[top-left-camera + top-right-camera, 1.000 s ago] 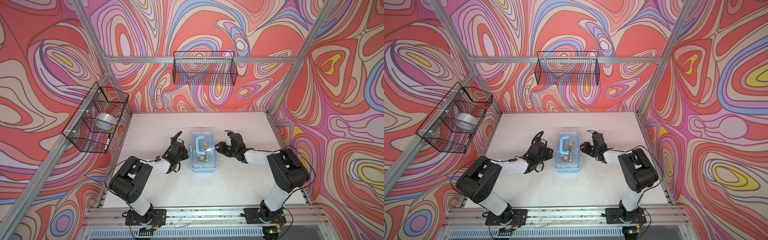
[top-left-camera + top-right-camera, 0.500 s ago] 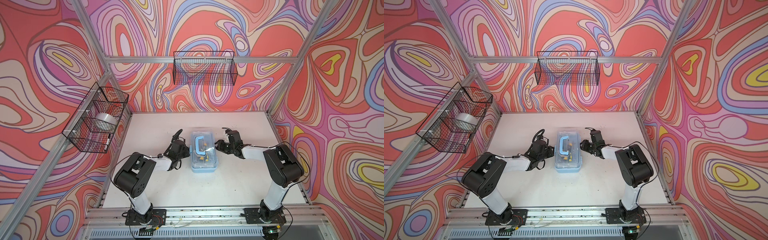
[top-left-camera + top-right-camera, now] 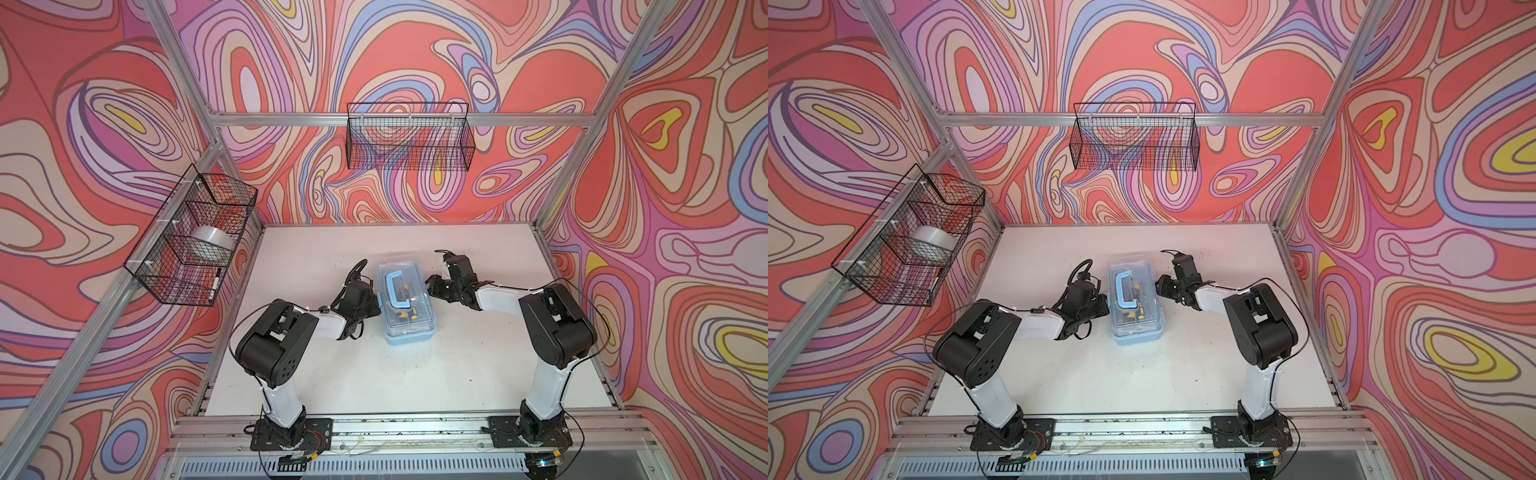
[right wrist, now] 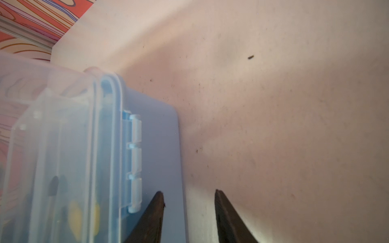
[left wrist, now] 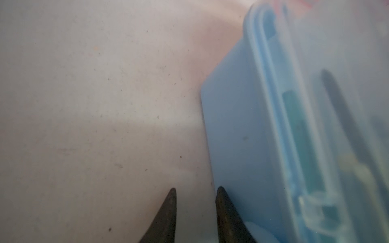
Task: Pack the tool kit
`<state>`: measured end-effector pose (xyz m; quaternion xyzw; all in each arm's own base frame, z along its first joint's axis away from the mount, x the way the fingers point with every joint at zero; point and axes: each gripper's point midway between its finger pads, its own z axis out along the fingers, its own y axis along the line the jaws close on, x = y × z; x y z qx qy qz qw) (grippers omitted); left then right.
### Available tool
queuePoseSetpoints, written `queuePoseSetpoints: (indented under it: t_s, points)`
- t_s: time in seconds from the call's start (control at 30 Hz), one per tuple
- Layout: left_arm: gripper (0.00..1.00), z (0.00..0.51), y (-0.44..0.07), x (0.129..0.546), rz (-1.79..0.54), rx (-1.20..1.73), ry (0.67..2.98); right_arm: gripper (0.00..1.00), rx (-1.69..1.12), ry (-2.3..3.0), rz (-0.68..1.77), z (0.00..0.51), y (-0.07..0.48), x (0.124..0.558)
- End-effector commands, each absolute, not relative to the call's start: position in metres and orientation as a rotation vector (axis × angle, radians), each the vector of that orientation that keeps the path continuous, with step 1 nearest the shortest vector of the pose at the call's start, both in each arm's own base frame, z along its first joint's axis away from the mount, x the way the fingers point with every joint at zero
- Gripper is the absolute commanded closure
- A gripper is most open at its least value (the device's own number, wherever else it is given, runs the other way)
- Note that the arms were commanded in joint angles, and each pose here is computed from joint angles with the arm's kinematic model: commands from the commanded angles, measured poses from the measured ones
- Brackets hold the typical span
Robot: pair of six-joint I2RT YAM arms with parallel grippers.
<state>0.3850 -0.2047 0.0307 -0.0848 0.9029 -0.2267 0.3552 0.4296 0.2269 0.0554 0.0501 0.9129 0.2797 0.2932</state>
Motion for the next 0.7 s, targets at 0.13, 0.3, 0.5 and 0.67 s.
queuePoseSetpoints:
  t_s: [0.13,0.3,0.5,0.67]
  points:
    - [0.67,0.071,-0.258,0.396,-0.797,-0.076,2.226,0.57,-0.021,2.486,0.872,0.055,0.283,0.388]
    - [0.62,0.078,-0.263,0.401,-0.786,-0.025,2.241,0.57,0.026,2.486,0.859,0.059,0.282,0.375]
    - [0.57,0.072,-0.270,0.401,-0.821,-0.031,2.273,0.57,0.041,2.477,0.813,0.072,0.279,0.360]
    - [0.56,0.069,-0.269,0.399,-0.824,-0.047,2.292,0.57,0.058,2.489,0.760,0.070,0.269,0.355]
